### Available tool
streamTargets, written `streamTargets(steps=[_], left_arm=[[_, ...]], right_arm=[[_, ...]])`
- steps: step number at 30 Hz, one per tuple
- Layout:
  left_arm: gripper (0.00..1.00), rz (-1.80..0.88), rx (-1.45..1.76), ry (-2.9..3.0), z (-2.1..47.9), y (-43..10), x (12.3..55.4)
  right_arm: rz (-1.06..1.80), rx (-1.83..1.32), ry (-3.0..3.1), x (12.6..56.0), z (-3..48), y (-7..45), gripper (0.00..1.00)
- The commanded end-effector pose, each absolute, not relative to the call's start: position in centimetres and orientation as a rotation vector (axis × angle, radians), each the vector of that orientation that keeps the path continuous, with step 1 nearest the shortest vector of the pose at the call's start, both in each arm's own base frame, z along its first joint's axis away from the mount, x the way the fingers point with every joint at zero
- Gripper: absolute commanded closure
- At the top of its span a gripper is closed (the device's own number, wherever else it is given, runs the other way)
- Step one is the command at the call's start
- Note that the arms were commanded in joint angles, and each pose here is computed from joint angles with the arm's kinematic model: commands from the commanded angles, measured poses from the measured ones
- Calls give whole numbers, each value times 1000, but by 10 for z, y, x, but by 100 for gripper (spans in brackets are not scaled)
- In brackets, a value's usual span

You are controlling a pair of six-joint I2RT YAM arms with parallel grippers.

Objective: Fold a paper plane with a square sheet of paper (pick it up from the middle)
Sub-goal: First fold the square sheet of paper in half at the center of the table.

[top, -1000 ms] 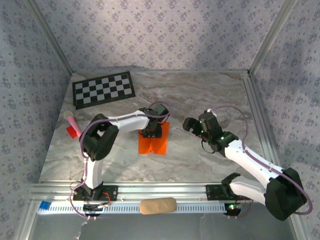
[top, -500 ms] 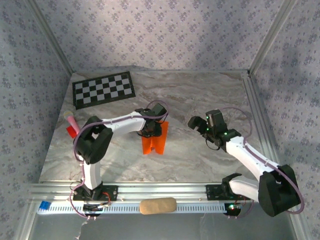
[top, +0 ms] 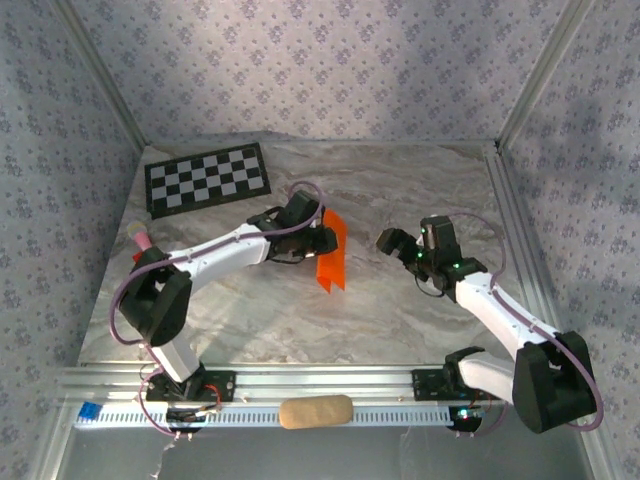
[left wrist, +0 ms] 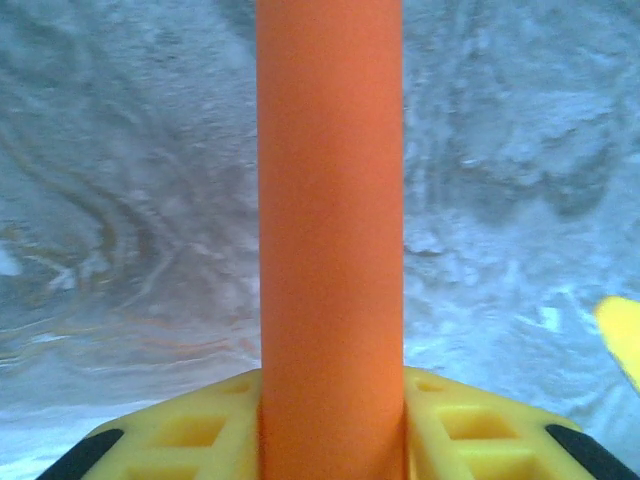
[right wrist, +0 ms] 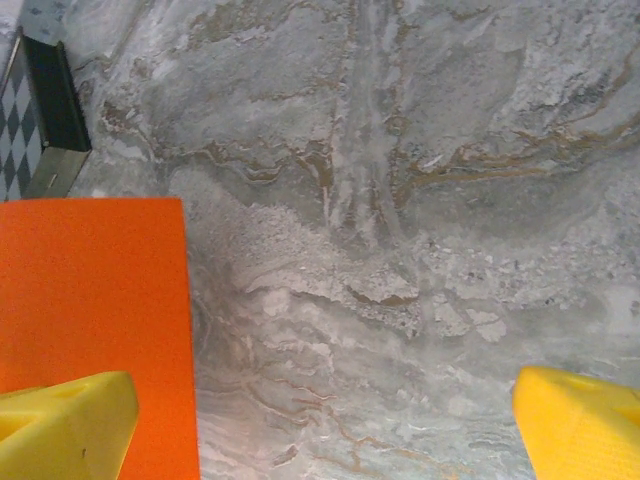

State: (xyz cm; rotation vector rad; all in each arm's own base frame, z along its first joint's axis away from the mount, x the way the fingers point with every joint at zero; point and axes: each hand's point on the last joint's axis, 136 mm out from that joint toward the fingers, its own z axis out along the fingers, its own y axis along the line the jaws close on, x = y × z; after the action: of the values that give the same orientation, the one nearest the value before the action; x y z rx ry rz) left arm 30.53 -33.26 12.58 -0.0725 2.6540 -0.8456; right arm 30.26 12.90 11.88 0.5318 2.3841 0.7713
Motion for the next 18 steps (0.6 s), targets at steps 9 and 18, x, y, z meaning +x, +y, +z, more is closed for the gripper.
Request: streamTargets(steps=[9, 18], left_arm=[[64, -1167, -200, 2596, 104, -352, 296], [64, -1170, -248, 2619, 85, -346, 294]], right_arm=[[946, 420, 2374, 306, 128, 152, 5], [990, 416, 2388, 308, 125, 163, 6]])
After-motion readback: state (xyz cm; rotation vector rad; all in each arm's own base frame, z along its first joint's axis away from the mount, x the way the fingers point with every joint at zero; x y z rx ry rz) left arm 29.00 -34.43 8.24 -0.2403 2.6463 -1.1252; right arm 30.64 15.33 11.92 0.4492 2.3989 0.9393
